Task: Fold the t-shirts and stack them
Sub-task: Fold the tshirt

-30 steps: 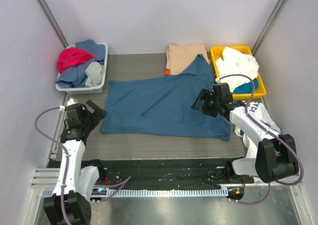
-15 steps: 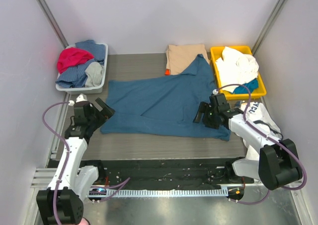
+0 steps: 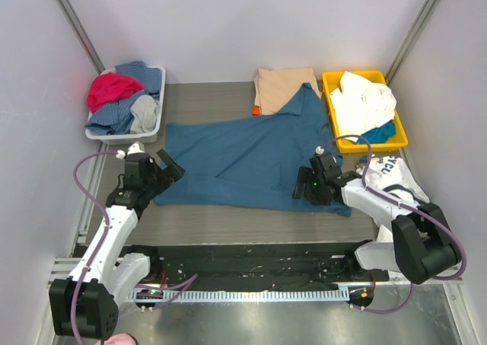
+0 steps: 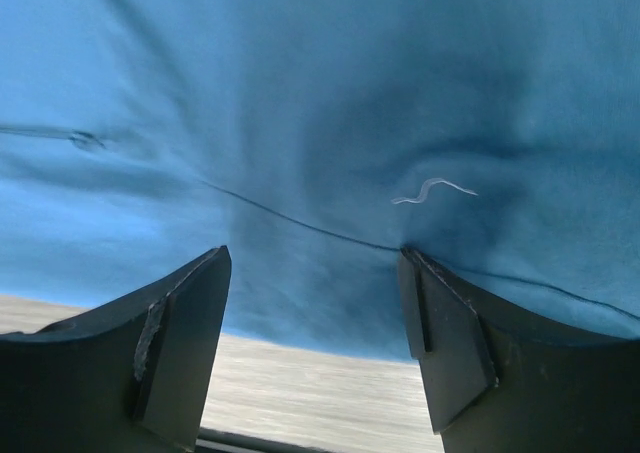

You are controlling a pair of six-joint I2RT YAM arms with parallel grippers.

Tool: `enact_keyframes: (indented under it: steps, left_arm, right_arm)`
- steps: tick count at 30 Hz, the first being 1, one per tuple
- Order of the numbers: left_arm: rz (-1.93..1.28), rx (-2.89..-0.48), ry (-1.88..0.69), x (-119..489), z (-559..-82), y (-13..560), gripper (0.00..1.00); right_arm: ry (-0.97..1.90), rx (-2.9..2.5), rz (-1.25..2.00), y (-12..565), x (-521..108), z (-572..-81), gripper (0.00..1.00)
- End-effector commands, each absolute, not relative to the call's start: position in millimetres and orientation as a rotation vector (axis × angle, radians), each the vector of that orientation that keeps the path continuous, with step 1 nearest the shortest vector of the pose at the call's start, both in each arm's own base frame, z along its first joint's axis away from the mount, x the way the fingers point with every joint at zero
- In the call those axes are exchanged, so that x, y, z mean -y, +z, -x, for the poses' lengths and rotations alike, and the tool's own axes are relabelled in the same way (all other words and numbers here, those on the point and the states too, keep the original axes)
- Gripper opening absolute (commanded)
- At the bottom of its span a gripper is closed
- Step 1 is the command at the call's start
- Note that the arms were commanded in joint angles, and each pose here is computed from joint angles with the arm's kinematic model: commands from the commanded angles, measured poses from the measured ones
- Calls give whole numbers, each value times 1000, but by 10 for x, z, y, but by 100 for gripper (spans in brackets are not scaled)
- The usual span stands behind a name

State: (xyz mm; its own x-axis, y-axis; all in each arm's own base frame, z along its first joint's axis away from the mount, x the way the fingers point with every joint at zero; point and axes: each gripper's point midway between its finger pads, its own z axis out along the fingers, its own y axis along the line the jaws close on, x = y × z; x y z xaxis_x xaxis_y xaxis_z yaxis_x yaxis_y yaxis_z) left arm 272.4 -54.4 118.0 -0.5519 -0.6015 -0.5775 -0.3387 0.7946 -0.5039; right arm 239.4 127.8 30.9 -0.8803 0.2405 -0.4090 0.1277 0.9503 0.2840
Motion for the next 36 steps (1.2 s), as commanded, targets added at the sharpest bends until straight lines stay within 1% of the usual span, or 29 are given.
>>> enact_keyframes:
  steps: [1, 5, 12, 17, 20, 23, 26, 31, 35, 36]
  left_arm:
    - [694, -2139, -407, 491, -2829, 1263, 99]
    - [699, -2142, -402, 483, -2853, 1253, 100]
    - [704, -2131, -389, 462, -2870, 1297, 100]
    - [705, -2126, -368, 430, -2864, 1322, 100]
    - [708, -2123, -362, 418, -2854, 1335, 100]
    - [711, -2114, -357, 400, -2828, 1366, 100]
    - [709, -2106, -347, 383, -2810, 1389, 100]
    - [687, -2100, -357, 396, -2813, 1449, 100]
    - [680, -2100, -351, 394, -2820, 1491, 100]
    - [679, -2099, -352, 394, -2820, 1495, 100]
  right_arm:
    - [260, -2661, -249, 128, -1171, -2309, 76]
    - [264, -2685, -279, 81, -1175, -2181, 75]
    - [229, -2713, -352, 157, -1194, -1946, 73]
    - [158, -2743, -394, 211, -1071, -1732, 73]
    - [218, -2745, -410, 268, -1163, -1647, 73]
    - [213, -2733, -429, 355, -1175, -1623, 73]
    - [278, -2666, -428, 558, -1253, -1740, 73]
    - [488, -2530, -356, 897, -1621, -2112, 74]
    - [480, -2503, -247, 980, -1891, -2400, 74]
    - [484, -2502, -202, 996, -2055, -2493, 74]
